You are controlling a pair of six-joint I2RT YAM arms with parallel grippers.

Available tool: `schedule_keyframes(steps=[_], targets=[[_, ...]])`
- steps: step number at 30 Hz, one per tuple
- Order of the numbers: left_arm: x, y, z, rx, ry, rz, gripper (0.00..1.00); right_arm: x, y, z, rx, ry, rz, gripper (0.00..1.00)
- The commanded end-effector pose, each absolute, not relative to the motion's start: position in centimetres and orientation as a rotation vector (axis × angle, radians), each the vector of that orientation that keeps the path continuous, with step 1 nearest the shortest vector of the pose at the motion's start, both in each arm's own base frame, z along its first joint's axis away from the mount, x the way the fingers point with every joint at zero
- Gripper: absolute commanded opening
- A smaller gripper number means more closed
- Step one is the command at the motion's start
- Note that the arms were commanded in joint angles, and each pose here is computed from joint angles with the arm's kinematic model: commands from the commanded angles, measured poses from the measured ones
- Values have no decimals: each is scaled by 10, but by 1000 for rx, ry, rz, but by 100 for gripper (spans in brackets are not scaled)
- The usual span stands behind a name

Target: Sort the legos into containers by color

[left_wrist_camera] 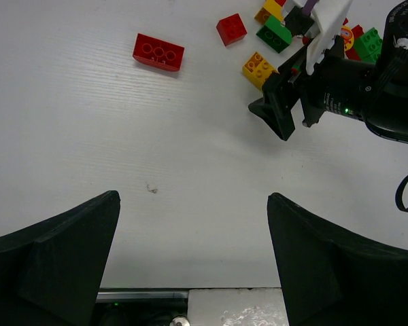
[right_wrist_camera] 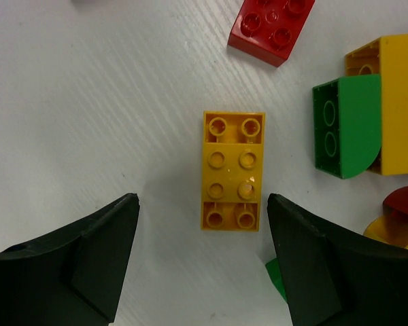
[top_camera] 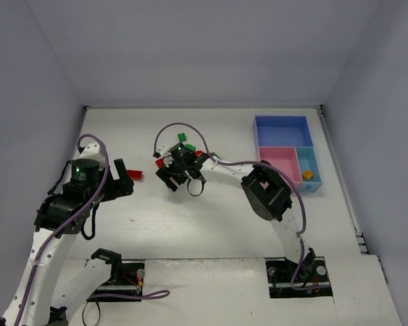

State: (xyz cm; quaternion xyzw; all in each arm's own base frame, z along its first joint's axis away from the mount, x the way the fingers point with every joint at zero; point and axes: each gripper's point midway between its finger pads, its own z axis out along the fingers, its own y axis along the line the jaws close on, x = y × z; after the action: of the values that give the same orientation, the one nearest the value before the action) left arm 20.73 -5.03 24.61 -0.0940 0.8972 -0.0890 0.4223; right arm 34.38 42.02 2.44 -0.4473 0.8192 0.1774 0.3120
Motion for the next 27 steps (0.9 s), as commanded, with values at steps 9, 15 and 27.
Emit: schedule_keyframes(steps=[9, 15, 27], targets=[[207, -47, 260, -261, 2209, -216, 83, 369, 439, 50, -1109, 2058, 477, 19], [211, -49, 262, -266, 2202, -232, 83, 378, 421, 94, -1013, 2017, 418, 0], [234, -63, 258, -253, 2197, -278, 83, 410, 163, 156, -370, 2155, 8, 0]])
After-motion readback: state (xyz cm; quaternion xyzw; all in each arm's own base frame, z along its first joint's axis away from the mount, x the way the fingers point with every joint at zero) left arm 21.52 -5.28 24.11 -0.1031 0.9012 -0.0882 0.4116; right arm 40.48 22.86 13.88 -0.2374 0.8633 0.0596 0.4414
